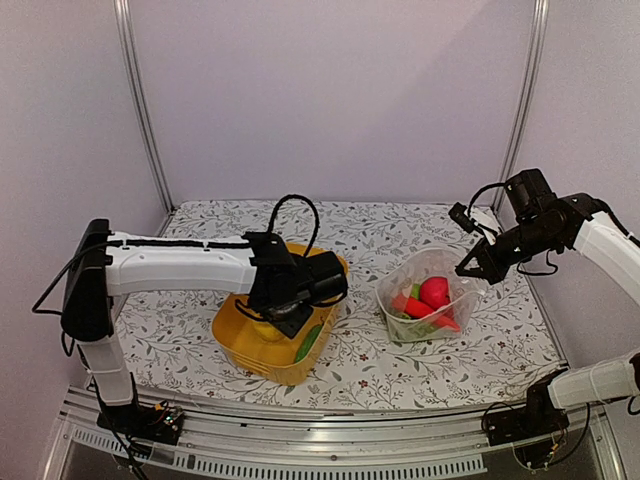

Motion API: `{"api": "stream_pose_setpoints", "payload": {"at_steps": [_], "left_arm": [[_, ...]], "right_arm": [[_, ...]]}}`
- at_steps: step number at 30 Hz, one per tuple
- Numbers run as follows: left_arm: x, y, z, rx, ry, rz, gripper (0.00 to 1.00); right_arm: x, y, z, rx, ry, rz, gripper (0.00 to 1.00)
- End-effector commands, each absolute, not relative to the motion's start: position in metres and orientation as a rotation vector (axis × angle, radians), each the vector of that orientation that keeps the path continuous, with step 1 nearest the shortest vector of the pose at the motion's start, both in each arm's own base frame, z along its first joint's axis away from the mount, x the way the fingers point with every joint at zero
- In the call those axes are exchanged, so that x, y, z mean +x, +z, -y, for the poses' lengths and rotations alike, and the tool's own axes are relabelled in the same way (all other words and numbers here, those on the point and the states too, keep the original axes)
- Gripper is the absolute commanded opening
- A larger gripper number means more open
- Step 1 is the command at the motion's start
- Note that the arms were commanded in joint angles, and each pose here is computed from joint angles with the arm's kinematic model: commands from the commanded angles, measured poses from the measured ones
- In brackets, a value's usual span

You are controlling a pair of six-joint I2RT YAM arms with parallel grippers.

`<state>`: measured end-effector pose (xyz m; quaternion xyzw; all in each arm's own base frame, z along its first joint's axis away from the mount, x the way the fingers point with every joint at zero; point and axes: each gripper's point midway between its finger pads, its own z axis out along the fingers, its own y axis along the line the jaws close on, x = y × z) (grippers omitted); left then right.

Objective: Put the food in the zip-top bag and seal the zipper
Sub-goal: Pick up the fake fruit from the bin.

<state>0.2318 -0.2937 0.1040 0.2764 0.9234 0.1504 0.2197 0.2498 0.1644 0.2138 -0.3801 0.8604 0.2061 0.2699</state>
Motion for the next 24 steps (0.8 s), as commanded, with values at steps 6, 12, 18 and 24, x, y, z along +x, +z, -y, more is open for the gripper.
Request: {"api": "stream_pose_setpoints", "payload": {"at_steps": [6, 12, 18, 24], "left_arm": [[0.258, 0.204, 0.341, 0.731, 0.291, -2.312, 0.55], [0.261, 0.260, 0.390, 0.737, 0.108, -2.154, 0.54], [0.243, 0.302, 0.445, 0.787, -0.123, -1.987, 0.53], [0.212, 0.326, 0.492, 0.854, -0.354, -1.839, 0.50]], "right_arm": [[0.251, 0.211, -0.162, -1.010, 0.542, -2.330, 0.00], [0.251, 0.211, -0.162, -1.011, 0.541, -2.332, 0.00], [0.249, 0.210, -0.160, -1.011, 0.536, -2.339, 0.00], [0.249, 0.210, -0.161, -1.011, 0.541, -2.337, 0.00]]}}
